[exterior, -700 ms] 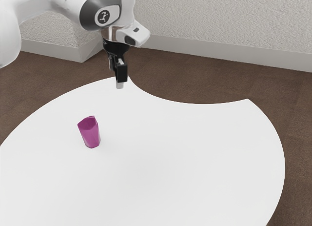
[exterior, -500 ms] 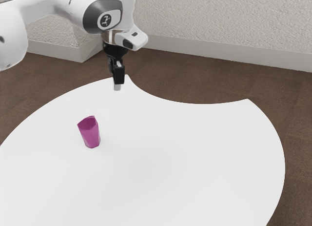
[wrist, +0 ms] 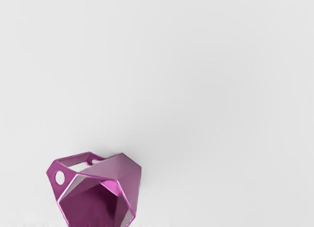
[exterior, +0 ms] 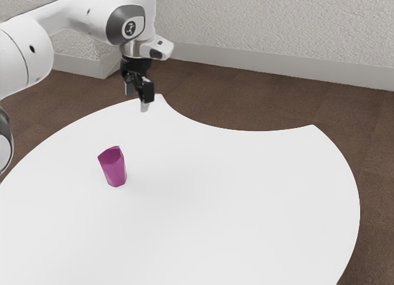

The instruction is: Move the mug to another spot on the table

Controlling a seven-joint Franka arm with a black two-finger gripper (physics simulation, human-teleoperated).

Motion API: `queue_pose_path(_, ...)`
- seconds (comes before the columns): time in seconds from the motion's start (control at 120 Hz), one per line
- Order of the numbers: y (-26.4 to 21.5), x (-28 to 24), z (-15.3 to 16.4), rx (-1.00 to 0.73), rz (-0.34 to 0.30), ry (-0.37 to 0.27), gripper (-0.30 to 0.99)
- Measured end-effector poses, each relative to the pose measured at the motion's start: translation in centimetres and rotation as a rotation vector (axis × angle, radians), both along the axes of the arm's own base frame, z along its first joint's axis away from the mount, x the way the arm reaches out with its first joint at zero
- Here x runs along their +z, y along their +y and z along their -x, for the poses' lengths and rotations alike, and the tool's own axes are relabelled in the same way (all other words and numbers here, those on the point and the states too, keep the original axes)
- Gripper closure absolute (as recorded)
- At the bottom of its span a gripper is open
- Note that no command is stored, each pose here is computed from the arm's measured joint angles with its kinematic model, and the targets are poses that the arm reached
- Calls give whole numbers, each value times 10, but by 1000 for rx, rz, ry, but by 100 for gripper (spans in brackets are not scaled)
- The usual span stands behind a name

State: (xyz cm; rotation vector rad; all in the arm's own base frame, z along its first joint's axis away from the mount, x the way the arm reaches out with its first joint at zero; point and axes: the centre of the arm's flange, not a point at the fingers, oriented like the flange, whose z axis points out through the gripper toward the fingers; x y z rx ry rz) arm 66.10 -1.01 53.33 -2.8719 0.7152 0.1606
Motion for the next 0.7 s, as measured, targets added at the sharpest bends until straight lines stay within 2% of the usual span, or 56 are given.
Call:
queue_pose_path(0.2, 45, -48, -20, 225, -26, 21, 0)
queue_pose_path(0.467, 107, -114, -38, 499, 56, 25, 0)
queue_pose_path(0.7, 155, -164, -39, 654, 62, 45, 0)
